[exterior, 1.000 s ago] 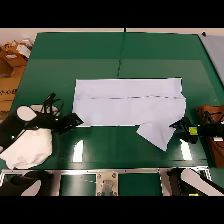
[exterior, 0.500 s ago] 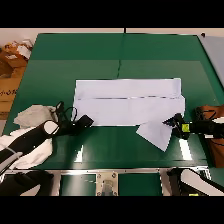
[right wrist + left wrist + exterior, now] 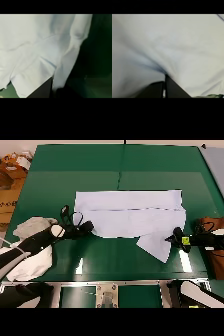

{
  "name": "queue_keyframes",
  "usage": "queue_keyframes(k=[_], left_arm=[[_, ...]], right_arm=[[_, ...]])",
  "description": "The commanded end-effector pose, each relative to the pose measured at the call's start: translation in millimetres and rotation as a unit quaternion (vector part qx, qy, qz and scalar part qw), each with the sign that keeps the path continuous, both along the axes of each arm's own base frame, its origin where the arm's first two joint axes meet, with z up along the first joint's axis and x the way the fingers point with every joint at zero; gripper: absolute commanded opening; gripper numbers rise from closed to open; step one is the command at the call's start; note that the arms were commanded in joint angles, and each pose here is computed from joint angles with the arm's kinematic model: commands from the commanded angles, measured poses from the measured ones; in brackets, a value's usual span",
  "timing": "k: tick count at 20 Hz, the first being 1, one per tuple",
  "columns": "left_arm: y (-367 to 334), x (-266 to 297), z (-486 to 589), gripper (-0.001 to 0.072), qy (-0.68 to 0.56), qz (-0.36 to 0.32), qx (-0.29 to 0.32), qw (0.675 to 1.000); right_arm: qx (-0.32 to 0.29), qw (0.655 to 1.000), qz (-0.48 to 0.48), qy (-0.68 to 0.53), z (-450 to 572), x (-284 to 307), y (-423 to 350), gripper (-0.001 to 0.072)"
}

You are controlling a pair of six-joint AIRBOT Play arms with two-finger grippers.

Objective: Fold the shirts.

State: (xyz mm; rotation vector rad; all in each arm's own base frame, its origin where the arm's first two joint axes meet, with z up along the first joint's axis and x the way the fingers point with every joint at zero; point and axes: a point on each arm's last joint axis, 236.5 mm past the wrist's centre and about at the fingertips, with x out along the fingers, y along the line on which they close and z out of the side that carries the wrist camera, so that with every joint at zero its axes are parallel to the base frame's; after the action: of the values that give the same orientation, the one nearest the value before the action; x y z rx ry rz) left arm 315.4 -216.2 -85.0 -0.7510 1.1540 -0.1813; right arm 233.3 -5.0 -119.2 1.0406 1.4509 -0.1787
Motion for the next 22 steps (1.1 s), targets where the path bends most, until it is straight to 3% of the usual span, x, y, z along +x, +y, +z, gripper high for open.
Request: queue_keyframes(k=[1, 3, 6, 14, 22], left_arm=[[8, -23, -5, 0.0025, 0.052, -0.065, 0.014, 0.996], [20, -27, -10, 0.0025, 0.064, -0.072, 0.024, 0.995], [30, -30, -11, 0.0025, 0.076, -0.084, 0.037, 0.993], [63, -76, 12, 0.0024, 0.166, -0.239, 0.135, 0.947], [48, 10, 83, 0.0025, 0.043, -0.249, 0.159, 0.954]], right_arm=[[0.039, 0.998, 0.04, 0.029, 15, -18, 16, 0.0098], [0.047, 0.997, 0.048, 0.034, 19, -22, 20, 0.0027], [0.032, 0.997, 0.058, 0.038, 21, -29, 16, 0.0027], [-0.038, 0.998, 0.023, 0.053, 51, -59, -16, 0.0026], [-0.047, 0.992, 0.005, -0.118, 136, 25, -28, 0.0027]])
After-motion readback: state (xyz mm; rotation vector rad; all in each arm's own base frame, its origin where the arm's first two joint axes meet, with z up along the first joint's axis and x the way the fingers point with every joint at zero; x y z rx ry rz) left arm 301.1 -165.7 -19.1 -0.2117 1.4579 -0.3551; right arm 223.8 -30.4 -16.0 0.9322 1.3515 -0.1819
